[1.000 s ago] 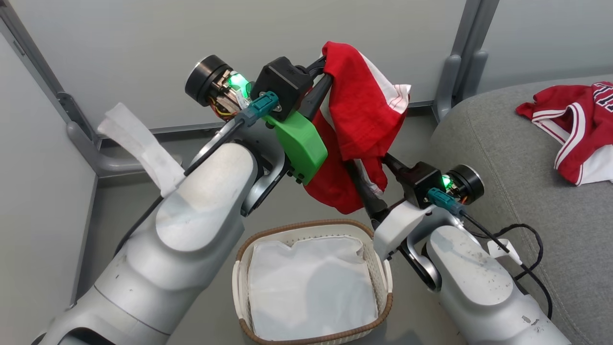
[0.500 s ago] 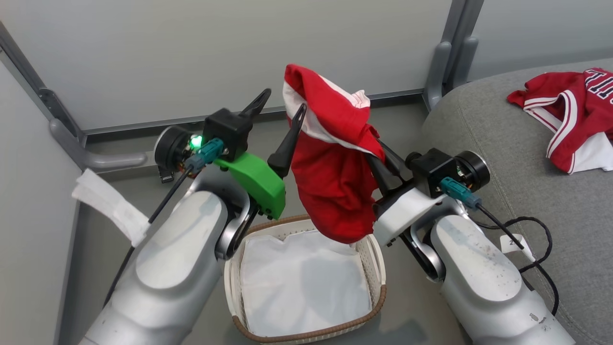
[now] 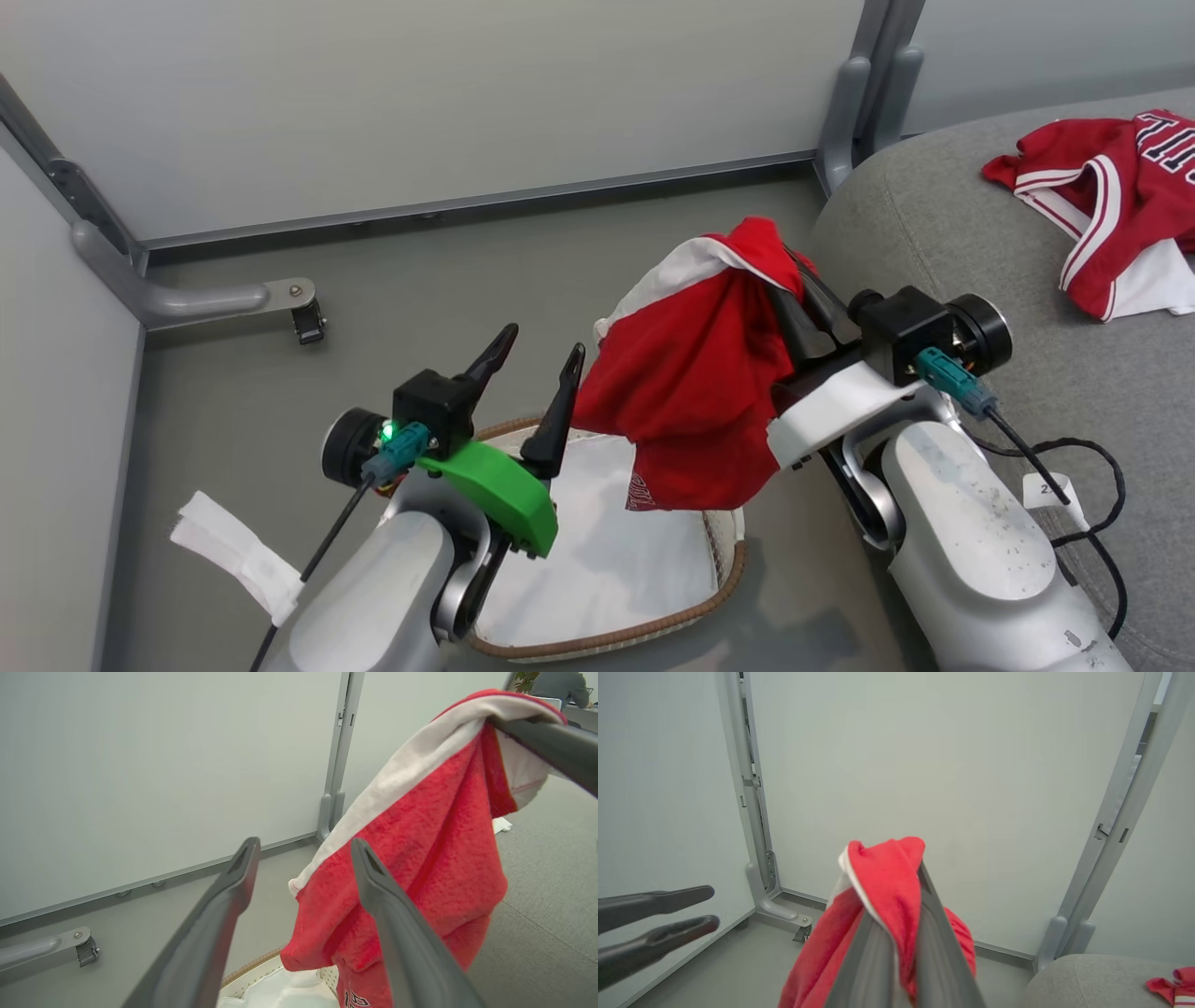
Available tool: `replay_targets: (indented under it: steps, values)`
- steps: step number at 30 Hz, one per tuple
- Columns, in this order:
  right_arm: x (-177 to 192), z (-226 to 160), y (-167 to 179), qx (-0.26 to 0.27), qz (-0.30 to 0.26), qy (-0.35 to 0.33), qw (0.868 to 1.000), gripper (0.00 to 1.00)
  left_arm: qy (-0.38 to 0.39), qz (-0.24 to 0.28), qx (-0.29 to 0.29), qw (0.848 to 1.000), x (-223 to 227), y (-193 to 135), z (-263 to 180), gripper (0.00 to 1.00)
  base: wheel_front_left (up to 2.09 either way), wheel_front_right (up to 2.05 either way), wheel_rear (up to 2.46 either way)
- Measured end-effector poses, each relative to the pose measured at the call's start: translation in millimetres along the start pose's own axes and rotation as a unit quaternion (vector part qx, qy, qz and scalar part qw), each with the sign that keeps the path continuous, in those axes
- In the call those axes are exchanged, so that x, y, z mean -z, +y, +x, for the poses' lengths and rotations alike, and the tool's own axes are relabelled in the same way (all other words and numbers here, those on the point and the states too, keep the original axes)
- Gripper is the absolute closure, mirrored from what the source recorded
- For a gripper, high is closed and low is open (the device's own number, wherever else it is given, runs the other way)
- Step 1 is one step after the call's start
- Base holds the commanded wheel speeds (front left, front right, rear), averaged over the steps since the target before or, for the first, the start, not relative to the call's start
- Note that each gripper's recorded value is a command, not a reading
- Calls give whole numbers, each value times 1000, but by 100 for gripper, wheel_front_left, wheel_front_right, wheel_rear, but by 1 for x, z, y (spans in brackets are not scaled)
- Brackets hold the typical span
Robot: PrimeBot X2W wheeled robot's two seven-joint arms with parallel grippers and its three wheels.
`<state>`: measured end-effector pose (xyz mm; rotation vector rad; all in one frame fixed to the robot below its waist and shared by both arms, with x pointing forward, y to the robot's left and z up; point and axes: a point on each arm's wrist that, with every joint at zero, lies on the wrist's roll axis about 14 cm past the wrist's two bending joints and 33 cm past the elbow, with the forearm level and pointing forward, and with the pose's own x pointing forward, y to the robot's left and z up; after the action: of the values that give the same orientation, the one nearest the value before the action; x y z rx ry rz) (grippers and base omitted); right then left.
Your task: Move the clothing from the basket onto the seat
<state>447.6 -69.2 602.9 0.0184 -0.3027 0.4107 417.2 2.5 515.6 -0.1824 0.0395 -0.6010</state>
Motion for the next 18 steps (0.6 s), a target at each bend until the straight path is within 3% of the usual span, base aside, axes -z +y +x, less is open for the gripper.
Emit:
replay_targets:
  steps: [6, 18]
  values:
    - [4, -8, -20, 31, -7, 6, 999, 100, 17, -3, 18, 1000, 17, -11, -1, 0, 0, 0, 0]
    - [-11, -46, -91, 132, -53, 1, 990, 100, 36, 5, 109, 993, 36, -61, 25, 0, 0, 0, 0]
